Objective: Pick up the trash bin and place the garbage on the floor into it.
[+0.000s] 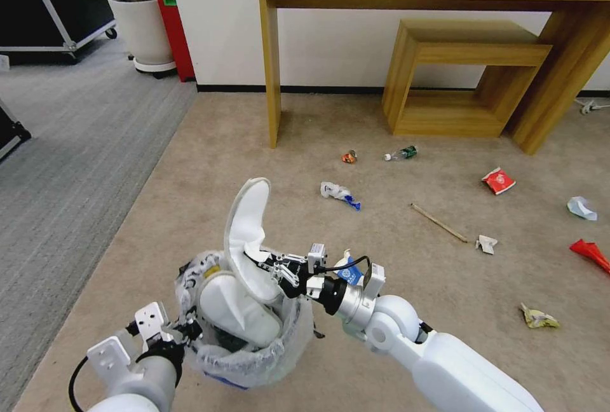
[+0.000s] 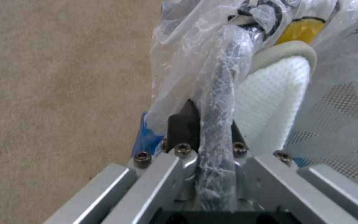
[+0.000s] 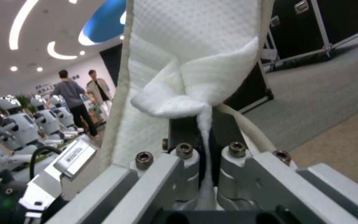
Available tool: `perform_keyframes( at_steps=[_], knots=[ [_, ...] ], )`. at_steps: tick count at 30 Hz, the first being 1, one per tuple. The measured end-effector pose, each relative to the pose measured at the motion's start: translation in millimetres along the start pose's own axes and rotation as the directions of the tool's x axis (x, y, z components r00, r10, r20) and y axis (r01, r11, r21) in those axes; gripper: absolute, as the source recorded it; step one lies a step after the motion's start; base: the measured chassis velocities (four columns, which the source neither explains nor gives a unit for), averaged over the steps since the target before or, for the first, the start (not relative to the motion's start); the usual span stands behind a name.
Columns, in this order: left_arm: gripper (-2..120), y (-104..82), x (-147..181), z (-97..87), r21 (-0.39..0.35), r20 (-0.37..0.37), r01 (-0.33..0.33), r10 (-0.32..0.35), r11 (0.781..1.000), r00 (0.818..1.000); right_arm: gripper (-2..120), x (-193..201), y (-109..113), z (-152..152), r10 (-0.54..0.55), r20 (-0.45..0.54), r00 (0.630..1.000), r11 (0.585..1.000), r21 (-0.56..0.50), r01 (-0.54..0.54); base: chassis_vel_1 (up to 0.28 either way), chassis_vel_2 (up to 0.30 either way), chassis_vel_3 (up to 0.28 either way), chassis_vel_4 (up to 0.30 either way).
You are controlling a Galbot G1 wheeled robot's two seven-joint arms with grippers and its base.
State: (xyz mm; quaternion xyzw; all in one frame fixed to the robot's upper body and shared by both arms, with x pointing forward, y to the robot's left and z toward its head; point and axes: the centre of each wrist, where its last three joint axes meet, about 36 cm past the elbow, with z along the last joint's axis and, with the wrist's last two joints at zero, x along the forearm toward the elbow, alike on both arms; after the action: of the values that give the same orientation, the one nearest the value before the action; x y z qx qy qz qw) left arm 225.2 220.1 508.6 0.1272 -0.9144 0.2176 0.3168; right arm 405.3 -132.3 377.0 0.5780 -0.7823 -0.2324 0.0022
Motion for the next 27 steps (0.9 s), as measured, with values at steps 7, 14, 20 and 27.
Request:
perform_keyframes(
  at_steps=[7, 14, 20, 27],
  knots=[
    [0, 0.0, 2.1, 7.0, -0.005, -0.012, 0.010, -0.010, 1.000, 1.000, 0, 3.1, 1.2, 12.8, 0.002, -0.034, 0.999, 1.000, 0.016, -0.001, 0.000, 0.000, 0.000, 0.000],
    [0, -0.7, 5.6, 17.6, -0.016, -0.034, 0.028, -0.029, 0.999, 0.999, 18, 22.2, -3.8, 11.4, -0.116, -0.101, 0.988, 0.990, 0.063, 0.123, 0.000, 0.000, 0.000, 0.000],
    [0, -0.1, 6.4, 19.7, -0.021, -0.035, 0.036, -0.037, 0.999, 0.999, 35, 25.8, -6.4, 6.7, -0.123, -0.115, 0.986, 0.989, 0.069, 0.132, 0.000, 0.000, 0.000, 0.000],
    [0, 0.7, 7.3, 22.0, -0.027, -0.036, 0.046, -0.047, 0.999, 0.998, 63, 24.2, -8.4, 1.1, -0.068, -0.114, 0.991, 0.993, 0.085, 0.078, 0.000, 0.000, 0.000, 0.000]
  ],
)
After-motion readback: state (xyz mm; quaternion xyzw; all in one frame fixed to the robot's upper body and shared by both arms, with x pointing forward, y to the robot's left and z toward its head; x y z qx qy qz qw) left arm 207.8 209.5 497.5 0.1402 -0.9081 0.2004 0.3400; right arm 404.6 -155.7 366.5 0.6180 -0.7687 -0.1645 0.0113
